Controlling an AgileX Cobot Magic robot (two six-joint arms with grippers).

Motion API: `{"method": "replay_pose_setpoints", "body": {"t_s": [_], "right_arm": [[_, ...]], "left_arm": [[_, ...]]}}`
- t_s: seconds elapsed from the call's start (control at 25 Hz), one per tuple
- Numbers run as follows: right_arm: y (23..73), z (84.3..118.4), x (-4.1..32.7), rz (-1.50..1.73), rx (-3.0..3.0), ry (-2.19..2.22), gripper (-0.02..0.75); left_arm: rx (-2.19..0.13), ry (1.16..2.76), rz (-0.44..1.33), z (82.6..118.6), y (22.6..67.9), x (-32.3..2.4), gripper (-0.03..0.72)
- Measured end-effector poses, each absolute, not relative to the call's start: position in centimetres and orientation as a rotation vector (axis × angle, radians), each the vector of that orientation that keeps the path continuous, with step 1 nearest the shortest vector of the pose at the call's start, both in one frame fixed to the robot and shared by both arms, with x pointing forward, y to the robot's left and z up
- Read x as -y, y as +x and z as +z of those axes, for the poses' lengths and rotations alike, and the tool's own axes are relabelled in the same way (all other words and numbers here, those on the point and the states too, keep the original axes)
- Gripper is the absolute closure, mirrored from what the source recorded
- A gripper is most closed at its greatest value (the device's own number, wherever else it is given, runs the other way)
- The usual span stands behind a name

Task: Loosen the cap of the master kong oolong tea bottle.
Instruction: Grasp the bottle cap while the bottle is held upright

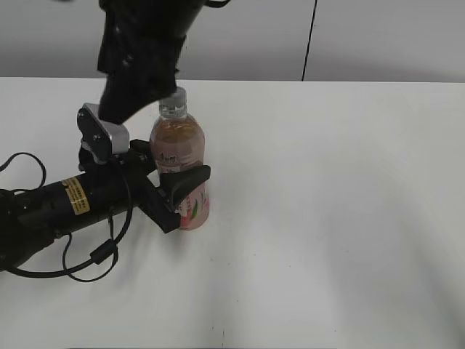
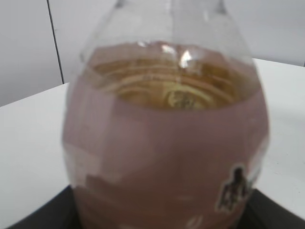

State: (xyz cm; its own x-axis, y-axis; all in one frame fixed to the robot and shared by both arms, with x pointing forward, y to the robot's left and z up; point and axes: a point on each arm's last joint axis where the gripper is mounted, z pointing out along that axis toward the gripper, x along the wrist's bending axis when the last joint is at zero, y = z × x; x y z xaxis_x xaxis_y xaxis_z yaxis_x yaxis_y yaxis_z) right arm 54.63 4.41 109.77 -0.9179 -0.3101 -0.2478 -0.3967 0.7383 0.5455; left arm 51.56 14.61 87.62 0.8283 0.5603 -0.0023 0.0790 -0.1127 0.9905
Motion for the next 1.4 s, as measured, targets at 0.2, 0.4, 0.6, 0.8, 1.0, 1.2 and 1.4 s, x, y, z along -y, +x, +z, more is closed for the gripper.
{"method": "replay_pose_setpoints", "body": {"t_s": [0.2, 0.4, 0.6, 0.8, 1.0, 1.2, 1.4], "right_arm": [[55.0, 113.0, -4.1, 1.037, -2.878, 0.235, 0.160], [56.6, 115.3, -2.2, 0.952, -2.583, 1.142, 0.160], [56.9, 115.3, -1.9, 0.990, -2.442, 1.535, 0.160], [56.9, 114.1, -2.1, 0.957, -2.425, 1.677, 0.160], [56.9, 110.4, -2.0, 0.772, -2.469, 1.739, 0.160], [56.9, 109.5, -2.0, 0.727, -2.482, 1.752, 0.160], [56.7, 109.5, -2.2, 0.748, -2.510, 1.780, 0.160]], "left_arm": [[-0.507, 1.653, 0.438, 87.6, 51.5, -14.6, 0.303], [-0.507, 1.653, 0.438, 87.6, 51.5, -14.6, 0.303], [-0.507, 1.653, 0.438, 87.6, 51.5, -14.6, 0.303], [-0.508, 1.652, 0.439, 87.6, 51.6, -14.6, 0.303], [-0.508, 1.652, 0.439, 87.6, 51.6, -14.6, 0.303], [-0.508, 1.652, 0.439, 87.6, 51.6, -14.6, 0.303], [-0.508, 1.652, 0.439, 87.6, 51.6, -14.6, 0.303]]}}
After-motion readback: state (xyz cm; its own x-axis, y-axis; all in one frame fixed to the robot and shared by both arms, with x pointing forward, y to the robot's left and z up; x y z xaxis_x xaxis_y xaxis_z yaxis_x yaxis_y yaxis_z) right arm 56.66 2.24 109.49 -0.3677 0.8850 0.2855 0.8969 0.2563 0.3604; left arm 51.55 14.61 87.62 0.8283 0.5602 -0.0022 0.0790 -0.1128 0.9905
